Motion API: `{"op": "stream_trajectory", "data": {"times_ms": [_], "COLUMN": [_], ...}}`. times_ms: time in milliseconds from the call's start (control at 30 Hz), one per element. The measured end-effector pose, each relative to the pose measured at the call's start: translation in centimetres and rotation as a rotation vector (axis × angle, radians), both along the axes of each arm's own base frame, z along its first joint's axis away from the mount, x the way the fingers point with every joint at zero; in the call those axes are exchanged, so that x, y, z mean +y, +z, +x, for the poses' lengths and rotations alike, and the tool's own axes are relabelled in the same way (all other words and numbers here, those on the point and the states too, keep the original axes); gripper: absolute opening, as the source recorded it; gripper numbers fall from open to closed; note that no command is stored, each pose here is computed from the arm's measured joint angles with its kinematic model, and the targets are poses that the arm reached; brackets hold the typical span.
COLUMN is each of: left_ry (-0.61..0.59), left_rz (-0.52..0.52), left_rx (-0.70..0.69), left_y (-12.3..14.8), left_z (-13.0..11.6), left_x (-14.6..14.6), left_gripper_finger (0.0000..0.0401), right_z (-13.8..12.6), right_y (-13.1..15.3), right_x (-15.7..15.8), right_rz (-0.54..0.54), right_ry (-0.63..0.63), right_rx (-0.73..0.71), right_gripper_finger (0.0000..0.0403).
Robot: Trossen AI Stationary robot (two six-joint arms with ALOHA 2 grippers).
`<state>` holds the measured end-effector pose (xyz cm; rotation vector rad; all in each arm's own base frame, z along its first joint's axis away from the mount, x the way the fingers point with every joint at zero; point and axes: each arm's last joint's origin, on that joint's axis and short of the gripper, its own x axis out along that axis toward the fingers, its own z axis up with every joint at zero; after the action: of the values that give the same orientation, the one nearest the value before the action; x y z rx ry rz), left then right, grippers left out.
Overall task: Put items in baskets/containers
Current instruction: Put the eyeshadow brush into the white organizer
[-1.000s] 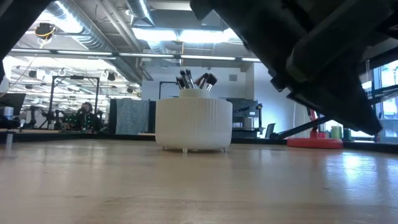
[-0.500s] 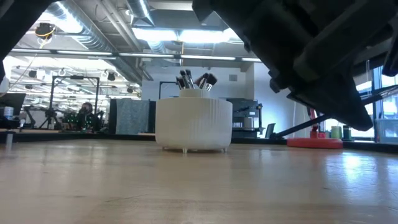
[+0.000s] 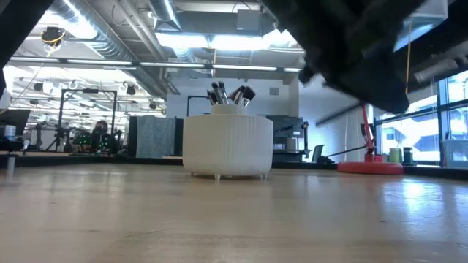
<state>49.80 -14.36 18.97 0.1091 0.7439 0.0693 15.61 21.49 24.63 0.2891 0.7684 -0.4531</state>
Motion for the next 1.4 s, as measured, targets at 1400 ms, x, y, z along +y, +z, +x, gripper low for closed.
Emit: {"op": "stream_trajectory", "data": {"times_ms": [1400], "left_ry": [-0.033], "left_rz": [-0.400], "left_rx": [-0.732], "left_y": [2.1], "left_z": [-13.8], "left_x": [5.4], "left_gripper_finger": [0.0015], "right_z": [3.4], "right_y": [-0.4], "right_x": [-0.7], "right_rz": [-0.316], "right_ry": [-0.081], "right_rx": [-0.343], "right_gripper_finger": [0.0179]}}
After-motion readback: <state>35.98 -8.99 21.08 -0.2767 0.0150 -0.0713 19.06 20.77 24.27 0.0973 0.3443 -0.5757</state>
